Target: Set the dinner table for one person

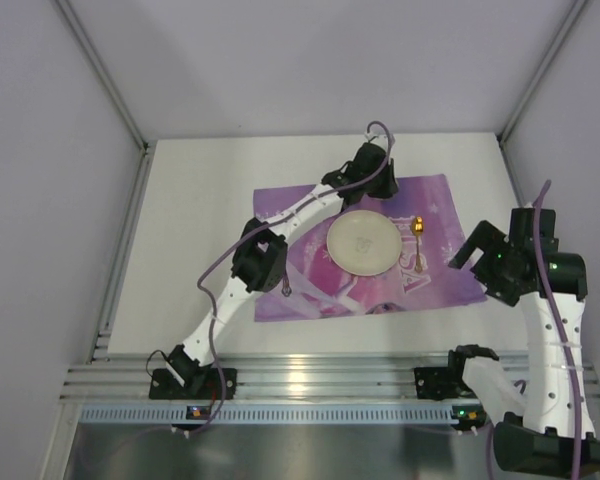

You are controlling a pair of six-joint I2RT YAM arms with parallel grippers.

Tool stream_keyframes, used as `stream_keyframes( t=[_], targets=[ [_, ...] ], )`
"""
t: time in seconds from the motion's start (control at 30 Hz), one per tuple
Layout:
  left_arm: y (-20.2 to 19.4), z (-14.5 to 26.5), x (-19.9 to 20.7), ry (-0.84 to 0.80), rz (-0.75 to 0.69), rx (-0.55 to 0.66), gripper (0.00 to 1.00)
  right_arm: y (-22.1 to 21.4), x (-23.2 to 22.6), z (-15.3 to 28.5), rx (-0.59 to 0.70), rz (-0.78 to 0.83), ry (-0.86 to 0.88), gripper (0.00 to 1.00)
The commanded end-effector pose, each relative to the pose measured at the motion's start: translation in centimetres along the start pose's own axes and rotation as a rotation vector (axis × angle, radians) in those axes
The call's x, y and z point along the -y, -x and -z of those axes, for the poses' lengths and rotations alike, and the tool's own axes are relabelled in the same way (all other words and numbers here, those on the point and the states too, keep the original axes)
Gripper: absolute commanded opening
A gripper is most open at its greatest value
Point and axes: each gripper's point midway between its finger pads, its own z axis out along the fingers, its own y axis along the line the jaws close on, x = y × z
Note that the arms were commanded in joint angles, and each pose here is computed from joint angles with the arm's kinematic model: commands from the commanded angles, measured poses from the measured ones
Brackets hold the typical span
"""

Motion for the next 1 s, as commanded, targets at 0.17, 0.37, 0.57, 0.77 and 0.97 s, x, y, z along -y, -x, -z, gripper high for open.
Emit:
stream_keyframes(
  t=[0.17,0.37,0.57,0.77,0.97],
  targets=[
    [3.5,-2.7,1.2,-0.086,0.139,0.196,0.0,-1.3,2.2,0.5,0.01,0.029,-0.073,1.0],
    [2.0,-3.6,1.9,-0.129,0.157,0.168,0.02,-1.8,2.6,0.0,-0.008,0.019,-0.088,1.0],
    [1.2,-2.7,2.4,-0.154,0.122,0.117,0.38,-1.6,2.3,-0.4,-0.005,0.017,-0.077,1.0],
    [1.5,-1.9,3.9,-0.219,0.104,0.097,0.82,-1.6,1.9,-1.0,-0.012,0.017,-0.058,1.0],
    [5.2,0.9,6.3,-0.265,0.072,0.155,0.91,-0.7,1.2,-0.8,0.007,0.029,-0.041,1.0]
  ],
)
